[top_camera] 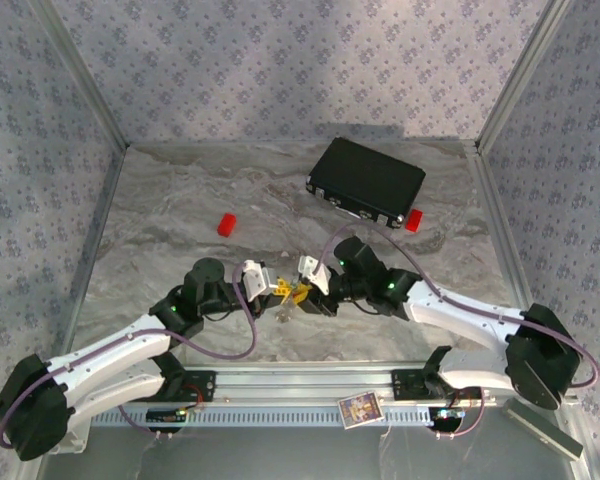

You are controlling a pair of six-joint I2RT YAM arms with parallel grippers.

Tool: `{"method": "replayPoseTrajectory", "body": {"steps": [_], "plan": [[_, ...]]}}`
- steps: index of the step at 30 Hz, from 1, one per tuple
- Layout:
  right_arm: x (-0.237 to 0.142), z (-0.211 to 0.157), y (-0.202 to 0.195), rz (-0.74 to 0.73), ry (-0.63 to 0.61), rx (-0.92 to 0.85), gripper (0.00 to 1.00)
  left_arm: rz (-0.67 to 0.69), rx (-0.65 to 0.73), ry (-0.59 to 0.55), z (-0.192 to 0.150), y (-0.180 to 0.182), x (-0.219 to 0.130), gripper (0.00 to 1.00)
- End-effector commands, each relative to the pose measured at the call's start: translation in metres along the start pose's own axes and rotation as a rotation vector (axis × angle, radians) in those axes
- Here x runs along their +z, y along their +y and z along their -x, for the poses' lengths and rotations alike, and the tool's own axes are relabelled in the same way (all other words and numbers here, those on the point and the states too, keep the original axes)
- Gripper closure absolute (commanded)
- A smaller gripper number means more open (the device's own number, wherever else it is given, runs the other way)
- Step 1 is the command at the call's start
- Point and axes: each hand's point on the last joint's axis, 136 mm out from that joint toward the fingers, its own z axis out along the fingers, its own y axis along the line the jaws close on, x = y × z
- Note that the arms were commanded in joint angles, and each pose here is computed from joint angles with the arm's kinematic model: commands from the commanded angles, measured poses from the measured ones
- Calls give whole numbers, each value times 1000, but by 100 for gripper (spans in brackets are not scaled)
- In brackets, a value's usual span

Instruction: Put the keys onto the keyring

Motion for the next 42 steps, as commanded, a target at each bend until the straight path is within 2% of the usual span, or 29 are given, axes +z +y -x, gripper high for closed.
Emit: {"method": "replayPoseTrajectory", "body": {"steps": [1,6,12,17,29,42], "plan": [[-2,0,-4,-22,18,11,69,-31,36,-80,22,-7,-3,100],[-15,3,-7,-64,4,-6,64,-31,36,-76,20,-6,-3,100],[-21,6,-3,-65,-22,-14,67,-32,37,-78,21,-7,-3,100],[-21,11,-4,-70,-33,-13,64,-30,36,-77,21,-7,-4,100],[-32,25,-3,-86,-78,-31,68,-34,39,-79,22,-7,-3,100],[-27,25,-7,-78,-73,-12,92,-40,45,-83,23,-7,-2,100]]}}
